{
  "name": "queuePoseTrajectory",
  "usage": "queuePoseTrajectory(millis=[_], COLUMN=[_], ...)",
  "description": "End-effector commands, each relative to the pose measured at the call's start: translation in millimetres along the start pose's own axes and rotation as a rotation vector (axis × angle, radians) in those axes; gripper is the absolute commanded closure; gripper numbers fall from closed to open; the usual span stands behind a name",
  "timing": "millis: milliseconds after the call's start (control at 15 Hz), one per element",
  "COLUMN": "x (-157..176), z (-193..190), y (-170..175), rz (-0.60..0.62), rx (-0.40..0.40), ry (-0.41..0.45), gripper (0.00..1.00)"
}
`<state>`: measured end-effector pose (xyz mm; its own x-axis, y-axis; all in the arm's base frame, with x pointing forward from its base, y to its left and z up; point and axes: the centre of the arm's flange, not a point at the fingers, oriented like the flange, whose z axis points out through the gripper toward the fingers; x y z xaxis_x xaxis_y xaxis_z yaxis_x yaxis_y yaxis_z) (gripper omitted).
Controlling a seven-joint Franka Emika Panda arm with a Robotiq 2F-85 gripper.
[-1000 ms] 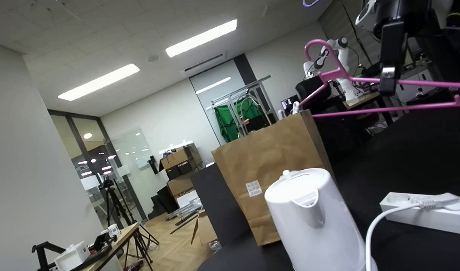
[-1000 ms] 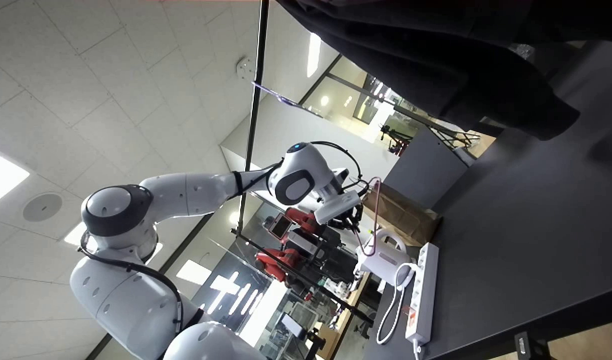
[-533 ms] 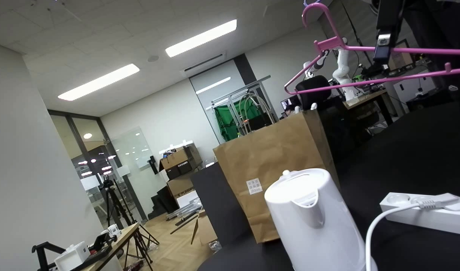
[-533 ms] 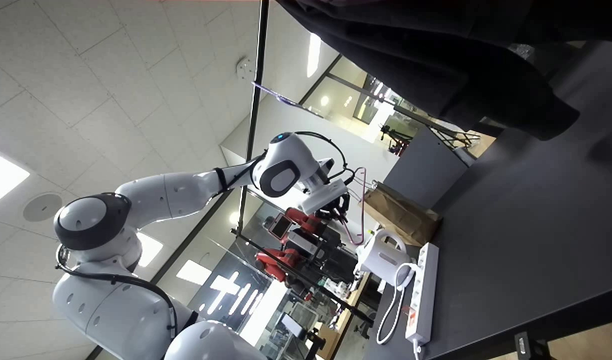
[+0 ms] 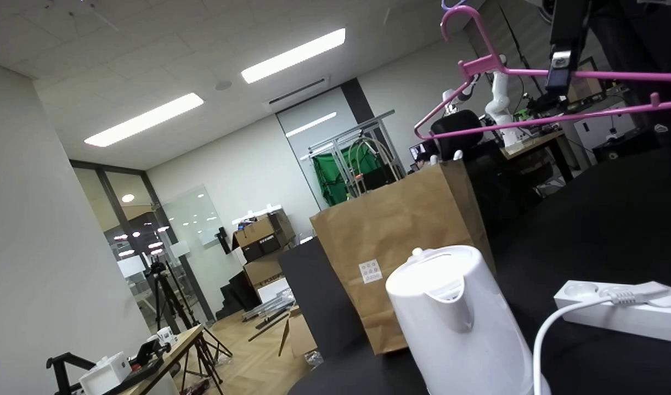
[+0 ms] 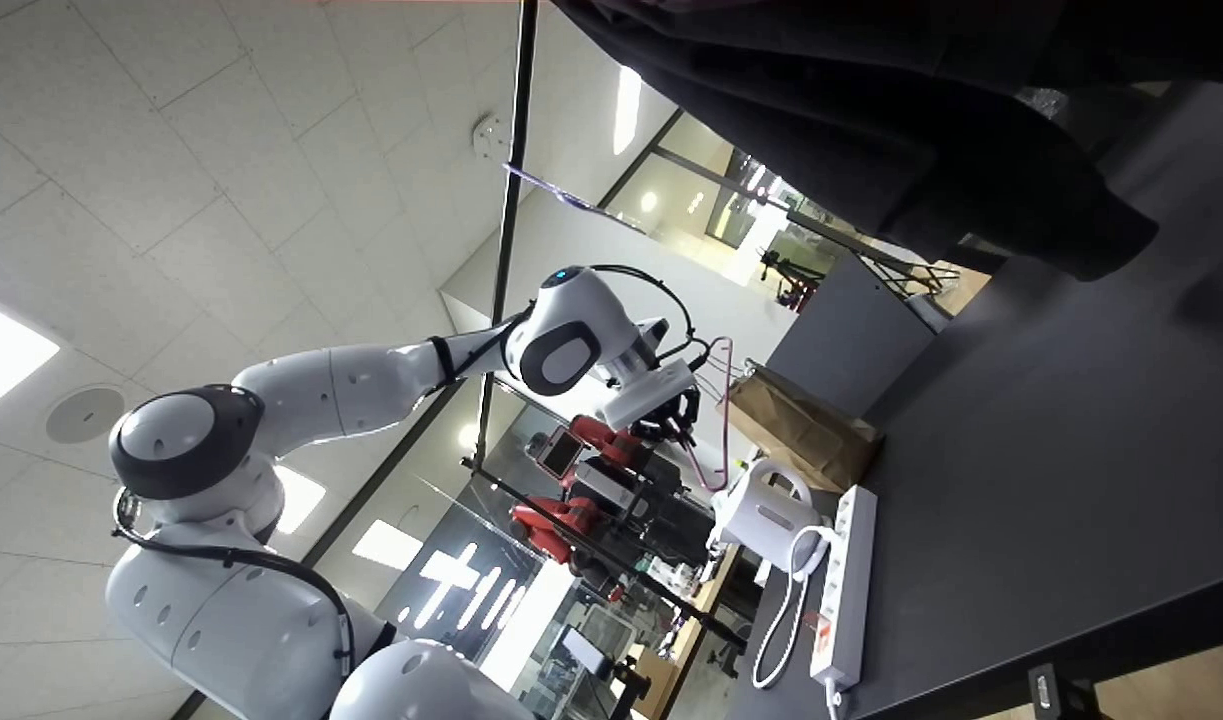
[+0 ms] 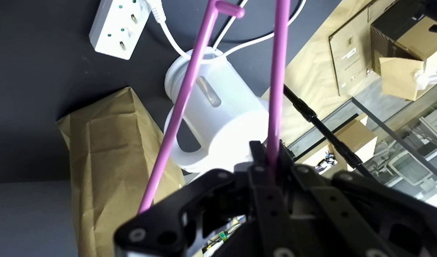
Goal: Pick up the clothing hanger from the table and hang it on the metallic object
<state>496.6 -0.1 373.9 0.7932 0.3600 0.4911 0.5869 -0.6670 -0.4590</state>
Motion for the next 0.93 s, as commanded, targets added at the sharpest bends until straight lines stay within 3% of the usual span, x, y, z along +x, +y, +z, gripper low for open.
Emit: queuePoseTrajectory(millis=[0, 267, 400, 867], x=[32.9, 72.7, 86.0, 91.2], z=[-20.2, -41.7, -48.5, -70.8], y=[-9.2, -28.1, -41.6, -102.0], rz=[-0.044, -0.125, -0.189, -0.346], rx=[-0.008, -0.005, 0.062, 0.154], ry=[0.034, 0.088, 0.102, 0.139], gripper=[0.98, 0.98, 0.98, 0.98])
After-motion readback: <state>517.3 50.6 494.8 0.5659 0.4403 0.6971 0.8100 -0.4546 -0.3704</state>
